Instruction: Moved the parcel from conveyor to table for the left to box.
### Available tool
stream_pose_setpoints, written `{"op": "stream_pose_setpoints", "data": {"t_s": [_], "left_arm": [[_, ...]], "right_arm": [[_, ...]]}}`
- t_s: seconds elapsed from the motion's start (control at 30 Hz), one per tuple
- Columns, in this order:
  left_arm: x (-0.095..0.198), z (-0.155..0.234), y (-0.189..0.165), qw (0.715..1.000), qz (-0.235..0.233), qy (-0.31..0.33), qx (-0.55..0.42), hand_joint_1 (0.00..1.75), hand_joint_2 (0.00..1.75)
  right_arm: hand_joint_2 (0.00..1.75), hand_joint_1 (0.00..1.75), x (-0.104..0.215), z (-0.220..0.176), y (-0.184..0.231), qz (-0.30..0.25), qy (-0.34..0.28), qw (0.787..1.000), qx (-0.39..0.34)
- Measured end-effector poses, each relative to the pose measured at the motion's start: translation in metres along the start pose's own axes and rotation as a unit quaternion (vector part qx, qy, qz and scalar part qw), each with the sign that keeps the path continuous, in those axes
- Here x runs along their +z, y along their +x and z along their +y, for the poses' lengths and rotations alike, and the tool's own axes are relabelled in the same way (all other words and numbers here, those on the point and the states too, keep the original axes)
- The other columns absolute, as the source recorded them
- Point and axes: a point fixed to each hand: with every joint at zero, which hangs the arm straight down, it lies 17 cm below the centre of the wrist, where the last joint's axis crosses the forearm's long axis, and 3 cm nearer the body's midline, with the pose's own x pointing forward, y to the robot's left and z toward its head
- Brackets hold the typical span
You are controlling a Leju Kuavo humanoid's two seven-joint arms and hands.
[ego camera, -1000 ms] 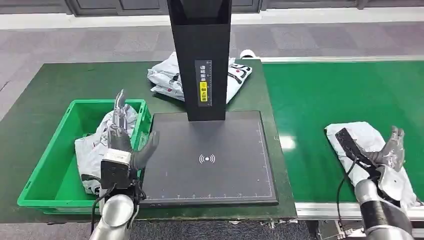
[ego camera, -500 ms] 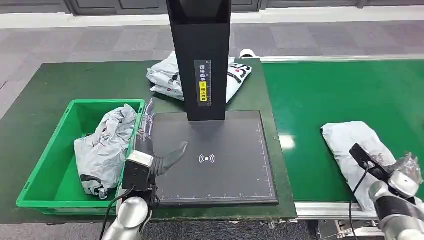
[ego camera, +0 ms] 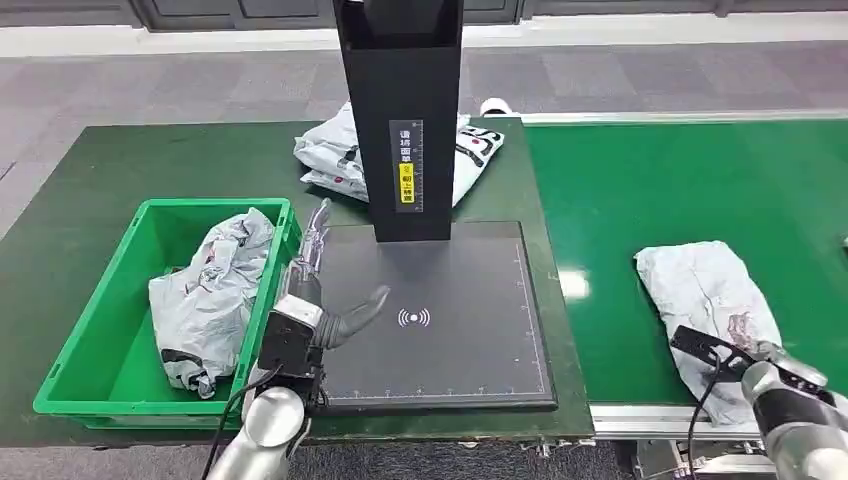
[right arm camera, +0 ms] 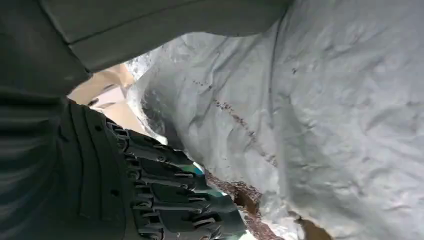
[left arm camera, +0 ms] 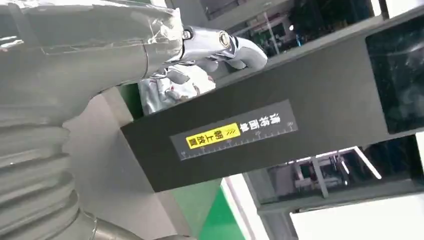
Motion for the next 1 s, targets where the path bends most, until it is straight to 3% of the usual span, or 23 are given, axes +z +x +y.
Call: {"op": "stream_pose_setpoints", "data": {"t_s": [0.03,0.4,0.73,1.0], "left_arm": [[0.000,-0.001,-0.001,1.000,0.002,-0.001,0.000,0.00,1.75],[0.004,-0.004,-0.009,1.000,0.013,-0.008,-0.012,0.00,1.75],[0.016,-0.006,-0.008,0.999,0.024,-0.011,-0.030,0.00,1.75],[0.018,-0.005,-0.005,0.999,0.022,-0.008,-0.028,0.00,1.75]], "right_arm": [[1.75,1.75,0.000,0.001,0.001,-0.002,0.004,1.000,0.001],[1.75,1.75,0.004,-0.018,0.022,-0.038,0.008,0.999,0.016],[1.75,1.75,0.009,-0.062,0.069,-0.079,-0.104,0.988,-0.080],[1.75,1.75,0.015,-0.068,0.092,-0.098,-0.113,0.984,-0.094]]}}
